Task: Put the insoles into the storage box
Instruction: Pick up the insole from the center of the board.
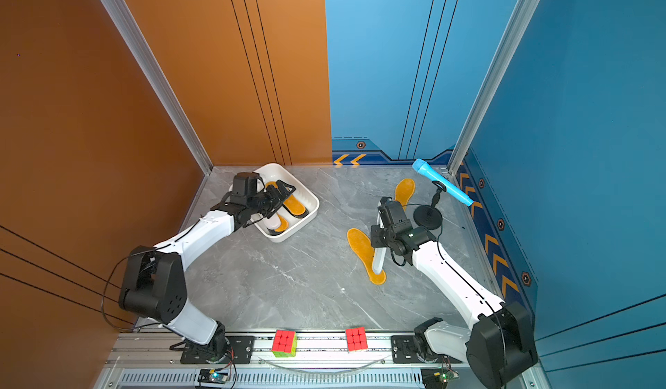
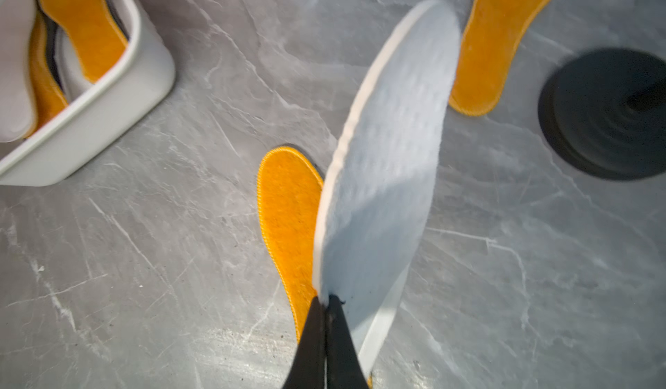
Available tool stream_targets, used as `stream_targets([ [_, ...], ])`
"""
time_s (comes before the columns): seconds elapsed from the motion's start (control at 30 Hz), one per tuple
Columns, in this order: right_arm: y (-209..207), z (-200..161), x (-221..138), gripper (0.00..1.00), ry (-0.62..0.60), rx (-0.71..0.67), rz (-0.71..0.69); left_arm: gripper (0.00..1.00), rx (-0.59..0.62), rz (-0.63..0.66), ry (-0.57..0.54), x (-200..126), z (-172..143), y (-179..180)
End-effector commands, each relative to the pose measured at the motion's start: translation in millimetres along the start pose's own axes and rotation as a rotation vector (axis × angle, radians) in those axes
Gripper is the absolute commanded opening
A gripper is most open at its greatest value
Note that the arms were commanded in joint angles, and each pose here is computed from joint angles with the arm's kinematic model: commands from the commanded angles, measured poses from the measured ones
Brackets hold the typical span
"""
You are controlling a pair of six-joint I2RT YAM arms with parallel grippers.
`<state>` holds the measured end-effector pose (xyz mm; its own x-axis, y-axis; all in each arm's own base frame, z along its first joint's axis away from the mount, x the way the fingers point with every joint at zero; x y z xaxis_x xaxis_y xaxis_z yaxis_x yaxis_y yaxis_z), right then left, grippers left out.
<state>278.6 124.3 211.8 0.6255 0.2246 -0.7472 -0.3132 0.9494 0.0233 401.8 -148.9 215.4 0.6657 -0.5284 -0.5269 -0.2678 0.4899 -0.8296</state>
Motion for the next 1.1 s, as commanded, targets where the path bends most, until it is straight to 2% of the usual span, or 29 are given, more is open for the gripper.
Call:
stream_targets([
  [0.0,25,38,-8,0.00,-0.142,-0.123,0.055,0.98,0.084,-0.107,0.022,7,-7,-36],
  [0.2,76,60,7,0.00,-0.141,-0.352,0.065,0.98,0.197,-0.186,0.019,7,-23,-78],
  [0.4,123,64,25,0.00,-0.112,-0.504,0.102,0.99,0.194,-0.147,0.017,11,-33,-65],
  [0.63,144,65,33,0.00,-0.111,-0.539,0.148,0.99,0.167,-0.123,0.021,13,-40,-49],
  [0.9,147,68,34,0.00,-0.114,-0.548,0.154,0.88,0.162,-0.135,0.055,21,-47,-49],
  [0.93,147,69,34,0.00,-0.116,-0.548,0.155,0.81,0.160,-0.136,0.059,22,-47,-50],
  [1.07,148,73,32,0.00,-0.125,-0.551,0.160,0.70,0.157,-0.135,0.070,27,-49,-51],
])
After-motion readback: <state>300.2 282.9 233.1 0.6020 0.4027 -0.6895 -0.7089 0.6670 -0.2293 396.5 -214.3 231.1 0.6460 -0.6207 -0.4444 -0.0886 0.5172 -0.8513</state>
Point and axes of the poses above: each gripper's point midway between its finger pads, its own x axis out along the fingers, its own y axis along the line the jaws close on, z = x × y, the point moved 6 cm from there along -x, back along the fingers, and after that the axes turned 11 degrees about -x, right-handed, at the moved point
